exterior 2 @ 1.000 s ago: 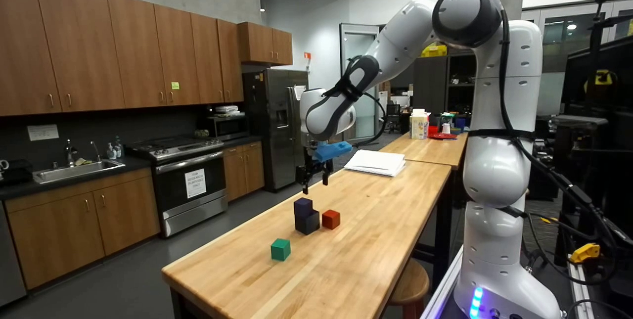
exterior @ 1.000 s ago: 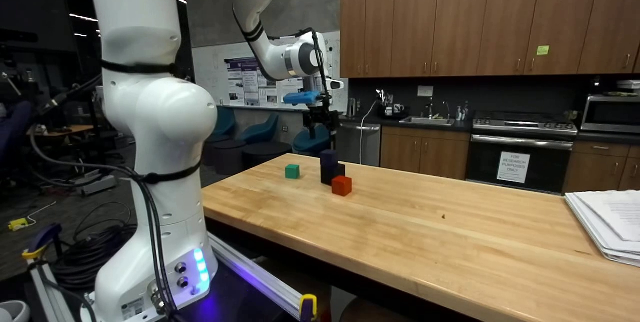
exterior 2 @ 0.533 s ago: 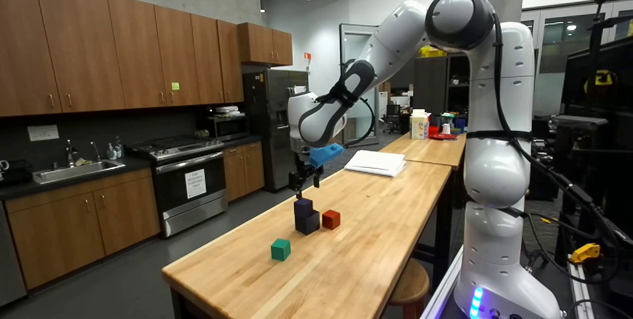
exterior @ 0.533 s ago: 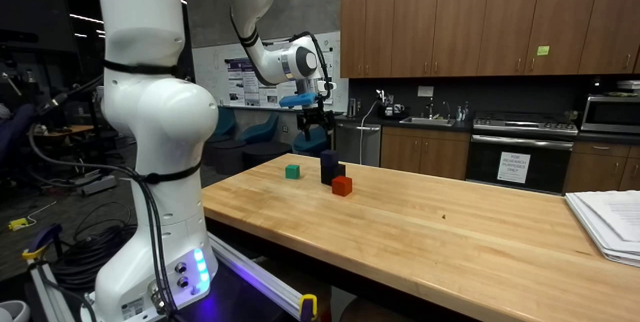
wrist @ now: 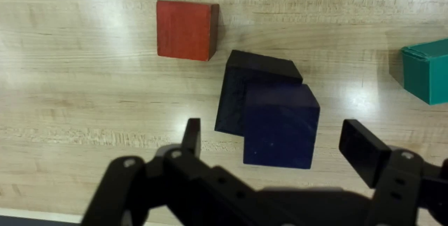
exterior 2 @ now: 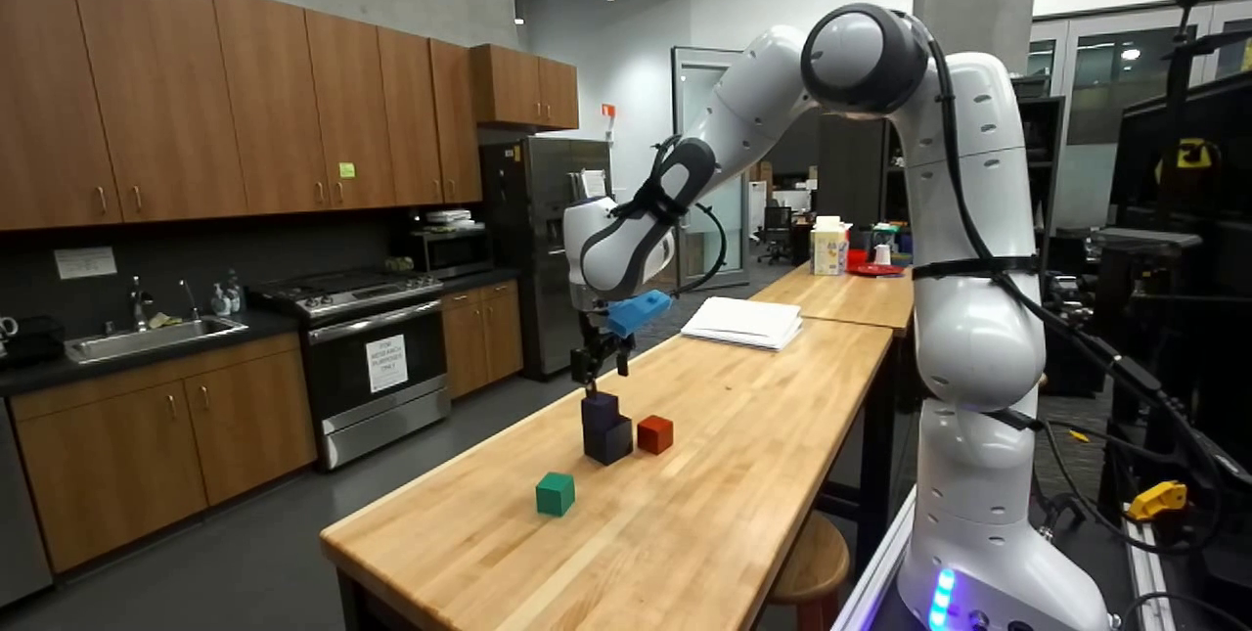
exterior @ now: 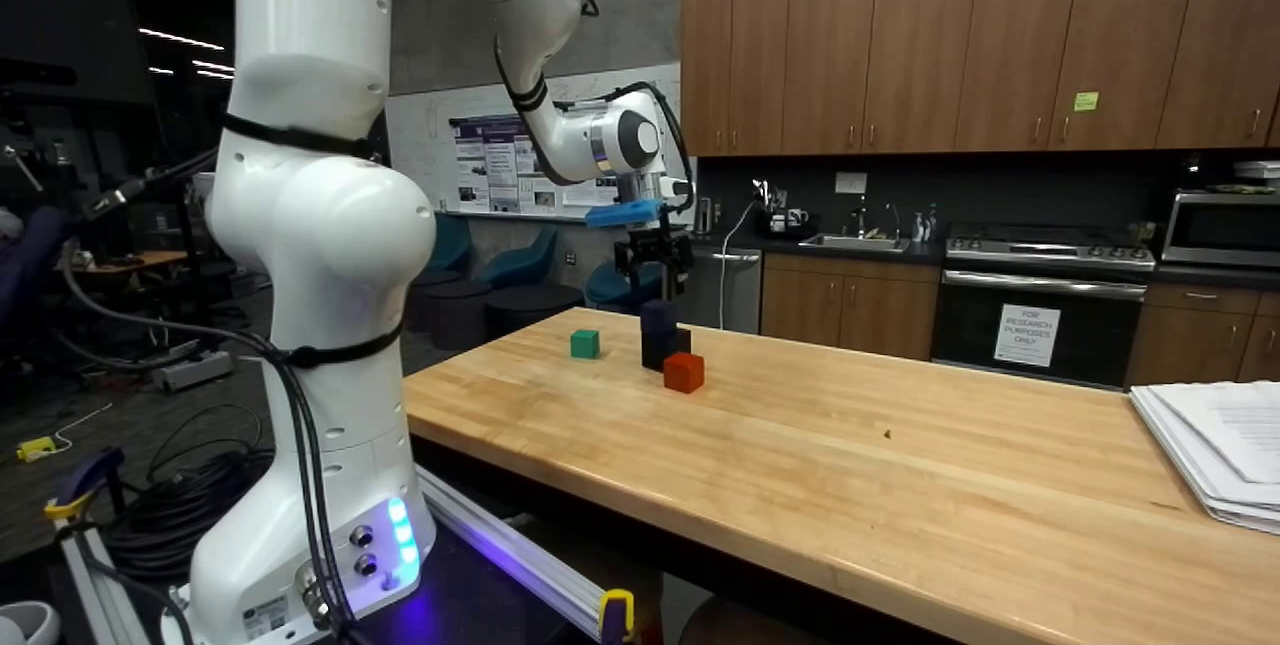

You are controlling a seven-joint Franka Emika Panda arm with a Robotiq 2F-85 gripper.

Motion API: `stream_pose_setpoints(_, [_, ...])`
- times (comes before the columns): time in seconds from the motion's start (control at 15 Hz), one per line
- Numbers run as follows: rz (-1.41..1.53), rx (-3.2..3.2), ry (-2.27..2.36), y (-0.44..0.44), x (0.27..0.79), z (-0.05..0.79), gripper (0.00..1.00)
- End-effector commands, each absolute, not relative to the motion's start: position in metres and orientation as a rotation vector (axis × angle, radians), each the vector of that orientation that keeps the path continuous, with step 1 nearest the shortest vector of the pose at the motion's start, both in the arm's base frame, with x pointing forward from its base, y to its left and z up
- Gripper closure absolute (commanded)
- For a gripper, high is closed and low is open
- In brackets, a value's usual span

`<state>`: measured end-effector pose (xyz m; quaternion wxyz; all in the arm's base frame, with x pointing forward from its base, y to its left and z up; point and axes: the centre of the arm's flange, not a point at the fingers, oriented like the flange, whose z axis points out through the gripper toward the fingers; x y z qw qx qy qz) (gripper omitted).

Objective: Move the orange block to the right and the blue block to the left

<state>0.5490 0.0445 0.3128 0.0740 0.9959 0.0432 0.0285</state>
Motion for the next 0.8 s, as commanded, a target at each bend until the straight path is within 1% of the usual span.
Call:
stream_pose_setpoints(0.0, [0.021, 2.997, 0.180, 0.043, 0.573, 0.307, 0.00])
stream_pose_setpoints(0.53, [-0.085, 3.001, 0.219, 0.038, 0.590, 0.287, 0.00])
stream_pose_setpoints(0.6, [-0.101, 3.003, 0.215, 0.039, 0.590, 0.284, 0.25])
stream_pose_setpoints(0.67, [-0.112, 3.007, 0.219, 0.040, 0.590, 0.282, 0.27])
stream_pose_setpoints(0.73, [-0.120, 3.009, 0.223, 0.042, 0.589, 0.282, 0.32])
